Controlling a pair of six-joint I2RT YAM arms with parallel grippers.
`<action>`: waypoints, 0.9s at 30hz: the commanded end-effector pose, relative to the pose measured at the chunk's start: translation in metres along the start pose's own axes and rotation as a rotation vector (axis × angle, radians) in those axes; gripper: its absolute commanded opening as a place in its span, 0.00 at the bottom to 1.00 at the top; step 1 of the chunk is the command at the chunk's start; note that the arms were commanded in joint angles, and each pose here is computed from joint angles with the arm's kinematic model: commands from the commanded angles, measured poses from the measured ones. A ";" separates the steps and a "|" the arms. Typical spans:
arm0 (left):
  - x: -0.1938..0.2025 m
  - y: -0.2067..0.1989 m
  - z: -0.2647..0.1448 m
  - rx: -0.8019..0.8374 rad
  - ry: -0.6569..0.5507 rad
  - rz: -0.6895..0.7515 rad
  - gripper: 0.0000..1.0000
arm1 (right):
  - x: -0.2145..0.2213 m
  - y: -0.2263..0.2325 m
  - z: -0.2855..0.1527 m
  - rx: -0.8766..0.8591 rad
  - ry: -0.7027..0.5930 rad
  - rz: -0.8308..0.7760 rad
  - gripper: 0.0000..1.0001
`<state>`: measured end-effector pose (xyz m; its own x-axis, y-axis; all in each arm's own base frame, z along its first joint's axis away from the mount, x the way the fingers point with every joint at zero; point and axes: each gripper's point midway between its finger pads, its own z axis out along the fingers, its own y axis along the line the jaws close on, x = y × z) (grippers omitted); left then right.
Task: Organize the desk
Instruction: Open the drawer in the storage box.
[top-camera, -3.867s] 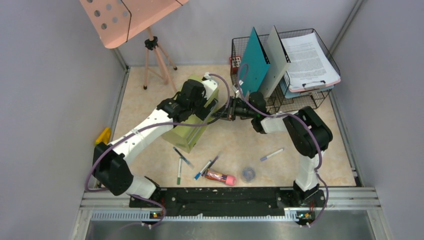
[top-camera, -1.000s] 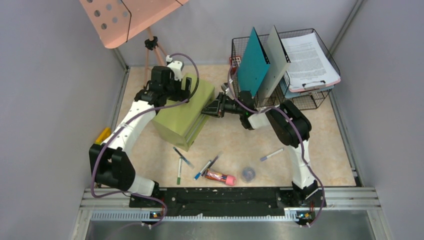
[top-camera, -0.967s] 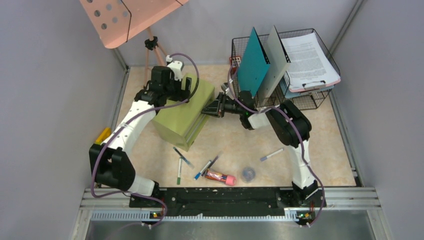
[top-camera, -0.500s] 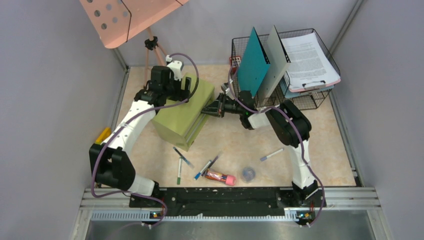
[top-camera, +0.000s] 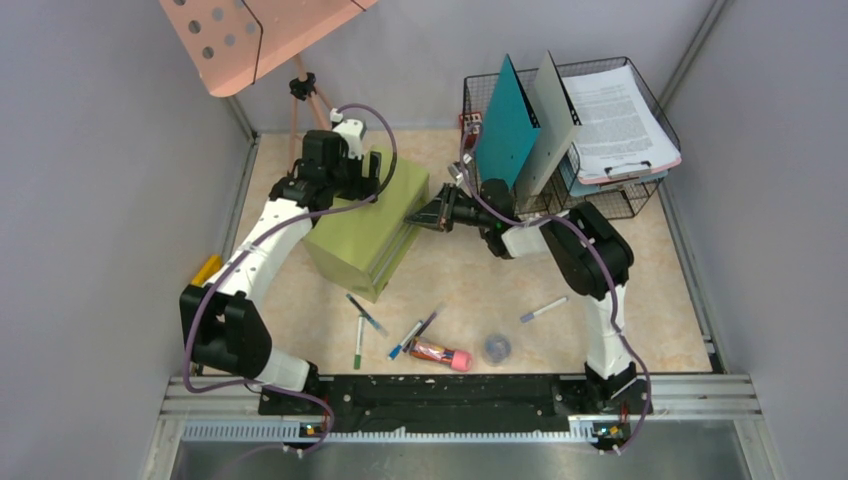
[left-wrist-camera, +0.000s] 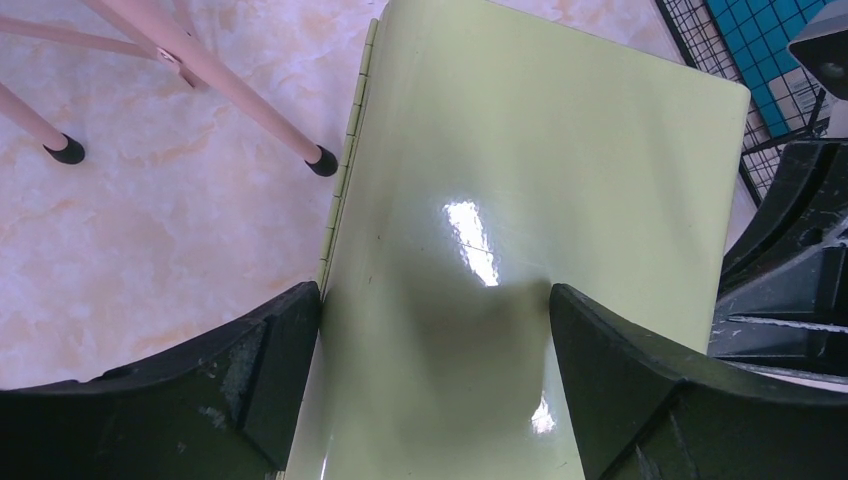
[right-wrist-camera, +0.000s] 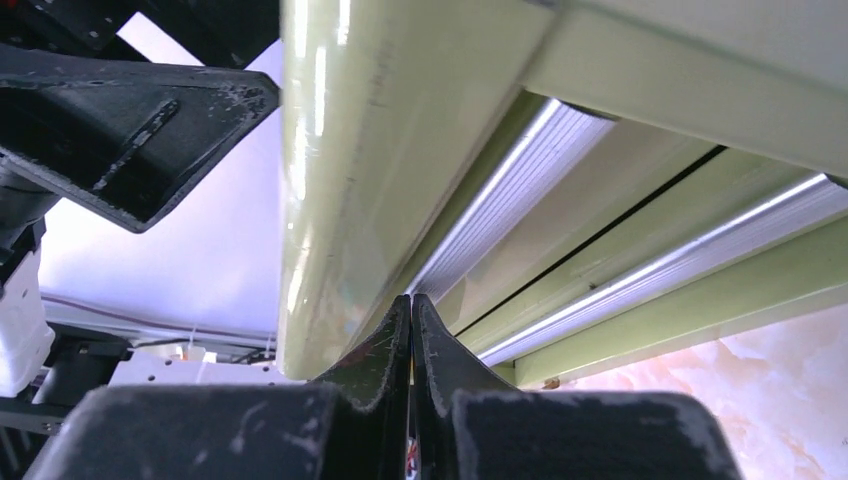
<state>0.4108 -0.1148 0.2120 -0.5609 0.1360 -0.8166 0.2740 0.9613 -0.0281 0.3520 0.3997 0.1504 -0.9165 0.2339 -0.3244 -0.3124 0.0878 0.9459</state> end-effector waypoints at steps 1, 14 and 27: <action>0.097 0.018 0.006 -0.072 0.352 0.024 0.88 | -0.016 0.037 -0.006 -0.063 -0.044 -0.116 0.00; 0.097 0.017 0.005 -0.063 0.351 0.020 0.89 | -0.011 0.012 -0.005 0.011 -0.031 -0.102 0.26; 0.098 0.016 0.007 -0.058 0.359 0.020 0.89 | -0.014 0.016 0.005 -0.023 -0.021 -0.092 0.28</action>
<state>0.4131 -0.1149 0.2122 -0.5650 0.1221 -0.8160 0.2647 0.9635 -0.0391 0.3550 0.3955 0.1442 -0.9073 0.2361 -0.3479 -0.3225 0.1398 0.9362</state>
